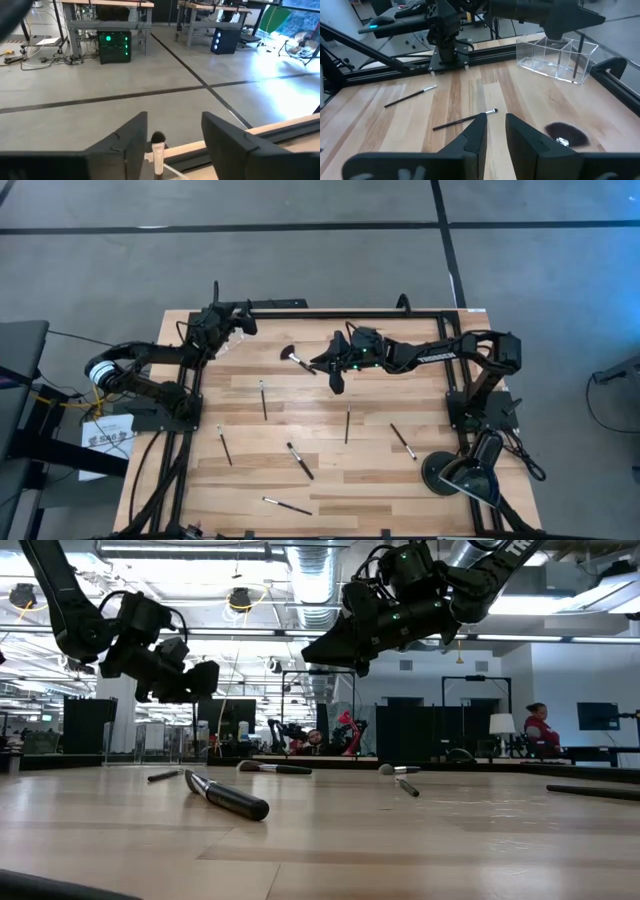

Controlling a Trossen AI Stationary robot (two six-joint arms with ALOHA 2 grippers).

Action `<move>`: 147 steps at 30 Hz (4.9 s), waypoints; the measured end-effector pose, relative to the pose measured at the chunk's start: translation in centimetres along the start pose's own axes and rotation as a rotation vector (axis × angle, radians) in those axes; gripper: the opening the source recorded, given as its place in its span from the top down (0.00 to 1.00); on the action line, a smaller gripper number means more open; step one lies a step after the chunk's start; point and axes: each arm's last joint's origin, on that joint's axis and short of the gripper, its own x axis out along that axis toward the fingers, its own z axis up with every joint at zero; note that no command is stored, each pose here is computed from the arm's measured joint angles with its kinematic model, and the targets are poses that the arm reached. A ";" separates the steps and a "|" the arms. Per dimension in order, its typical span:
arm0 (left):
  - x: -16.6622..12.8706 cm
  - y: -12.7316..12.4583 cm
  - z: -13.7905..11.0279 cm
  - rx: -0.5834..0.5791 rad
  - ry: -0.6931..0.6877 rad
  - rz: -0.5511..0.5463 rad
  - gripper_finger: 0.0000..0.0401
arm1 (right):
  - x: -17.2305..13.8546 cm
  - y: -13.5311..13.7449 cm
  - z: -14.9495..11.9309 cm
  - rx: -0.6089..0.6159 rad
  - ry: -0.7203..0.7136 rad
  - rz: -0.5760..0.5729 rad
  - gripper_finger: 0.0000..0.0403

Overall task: Put items in baskets/containers
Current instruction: Put the highlighter brush into the transparent bin

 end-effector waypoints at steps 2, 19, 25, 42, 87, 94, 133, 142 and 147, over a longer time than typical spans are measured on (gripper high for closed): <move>-0.3 -0.1 0.5 -0.008 -0.026 -0.007 0.51 | 0.0 0.0 -0.1 0.002 0.009 -0.003 0.85; -7.4 -3.8 6.6 -0.054 -0.333 -0.305 0.49 | -0.1 -0.5 -1.1 0.040 0.115 -0.192 0.85; -8.7 -4.7 7.0 -0.035 -0.363 -0.321 0.49 | 3.0 -0.5 -0.4 0.027 0.122 -0.245 0.85; -9.5 -5.9 7.7 -0.014 -0.366 -0.387 0.49 | 12.5 -5.1 -2.3 -0.028 0.541 -0.291 0.85; -9.6 -6.0 7.9 -0.022 -0.370 -0.430 0.49 | 12.7 -3.7 -5.2 0.040 0.717 -0.337 0.70; -9.6 -6.0 7.8 -0.014 -0.364 -0.429 0.49 | 12.7 -2.9 -5.5 0.041 0.744 -0.328 0.82; -11.7 -6.6 8.2 -0.027 -0.330 -1.054 0.49 | -0.2 1.5 5.2 -0.067 -0.101 -0.030 0.93; -10.6 -8.0 7.2 0.007 -0.292 -1.202 0.49 | -0.8 2.3 6.2 -0.075 -0.246 0.159 0.93; -9.9 -9.2 7.0 0.015 -0.249 -1.221 0.49 | -0.7 2.2 5.9 -0.066 -0.227 0.158 0.93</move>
